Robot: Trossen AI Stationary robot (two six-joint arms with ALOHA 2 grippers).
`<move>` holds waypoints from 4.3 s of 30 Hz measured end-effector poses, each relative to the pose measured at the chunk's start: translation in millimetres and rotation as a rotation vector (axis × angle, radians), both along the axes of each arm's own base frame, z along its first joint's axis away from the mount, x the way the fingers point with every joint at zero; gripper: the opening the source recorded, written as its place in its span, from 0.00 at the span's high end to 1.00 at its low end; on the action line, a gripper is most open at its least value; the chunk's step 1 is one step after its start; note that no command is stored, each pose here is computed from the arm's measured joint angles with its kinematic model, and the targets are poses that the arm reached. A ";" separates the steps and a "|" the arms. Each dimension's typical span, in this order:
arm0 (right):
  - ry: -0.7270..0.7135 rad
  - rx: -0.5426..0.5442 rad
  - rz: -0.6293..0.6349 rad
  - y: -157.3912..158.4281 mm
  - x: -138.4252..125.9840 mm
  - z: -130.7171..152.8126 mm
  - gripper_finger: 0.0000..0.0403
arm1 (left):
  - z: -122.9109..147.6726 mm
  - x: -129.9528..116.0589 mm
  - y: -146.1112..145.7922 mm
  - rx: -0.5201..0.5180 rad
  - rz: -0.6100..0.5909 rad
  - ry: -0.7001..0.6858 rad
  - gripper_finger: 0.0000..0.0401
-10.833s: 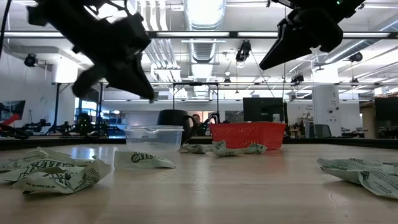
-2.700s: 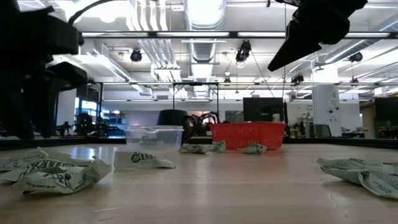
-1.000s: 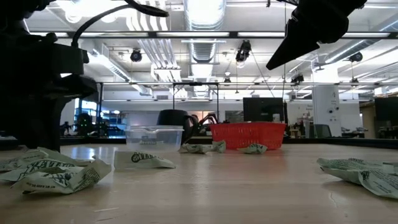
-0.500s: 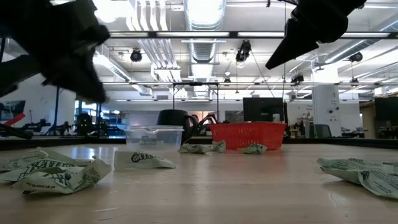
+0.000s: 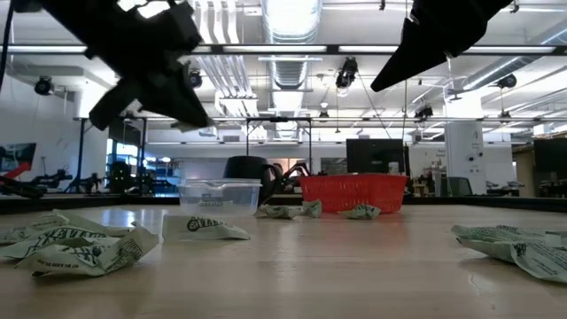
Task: Pick and place items into bin
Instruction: Put the stevia packet into the transparent bin, then put the stevia packet into the red bin
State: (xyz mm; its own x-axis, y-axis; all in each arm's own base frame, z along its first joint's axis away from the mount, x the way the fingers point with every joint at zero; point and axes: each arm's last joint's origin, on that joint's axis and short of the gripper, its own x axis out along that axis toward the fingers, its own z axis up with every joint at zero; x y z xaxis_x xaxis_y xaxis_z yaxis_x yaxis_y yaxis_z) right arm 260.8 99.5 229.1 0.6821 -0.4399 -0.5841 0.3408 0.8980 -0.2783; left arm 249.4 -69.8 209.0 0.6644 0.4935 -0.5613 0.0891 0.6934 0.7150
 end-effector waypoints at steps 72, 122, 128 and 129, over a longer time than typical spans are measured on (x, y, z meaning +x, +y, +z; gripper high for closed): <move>0.008 0.105 0.025 0.9 -3.3 -14.5 0.83 | -30.8 33.5 72.5 -0.079 0.094 0.103 0.80; 0.181 0.403 0.241 69.6 -10.8 -107.1 0.78 | 26.2 -50.5 19.8 -0.206 0.119 -0.070 0.80; 0.146 0.403 0.212 68.5 -10.4 -103.1 0.71 | 26.3 -50.5 19.8 -0.206 0.119 -0.071 0.80; 0.145 0.408 0.206 68.6 -10.4 -103.3 0.70 | 26.1 -50.6 19.9 -0.206 0.119 -0.070 0.80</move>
State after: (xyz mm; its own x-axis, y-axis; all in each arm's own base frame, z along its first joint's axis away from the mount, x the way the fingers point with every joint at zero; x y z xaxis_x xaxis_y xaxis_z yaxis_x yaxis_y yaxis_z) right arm 250.4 168.1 125.8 0.6300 -0.0192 -0.7763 0.1276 0.9887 0.0791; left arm 198.8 -49.9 235.1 0.6491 0.4509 -0.6127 -0.0468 0.8276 0.5594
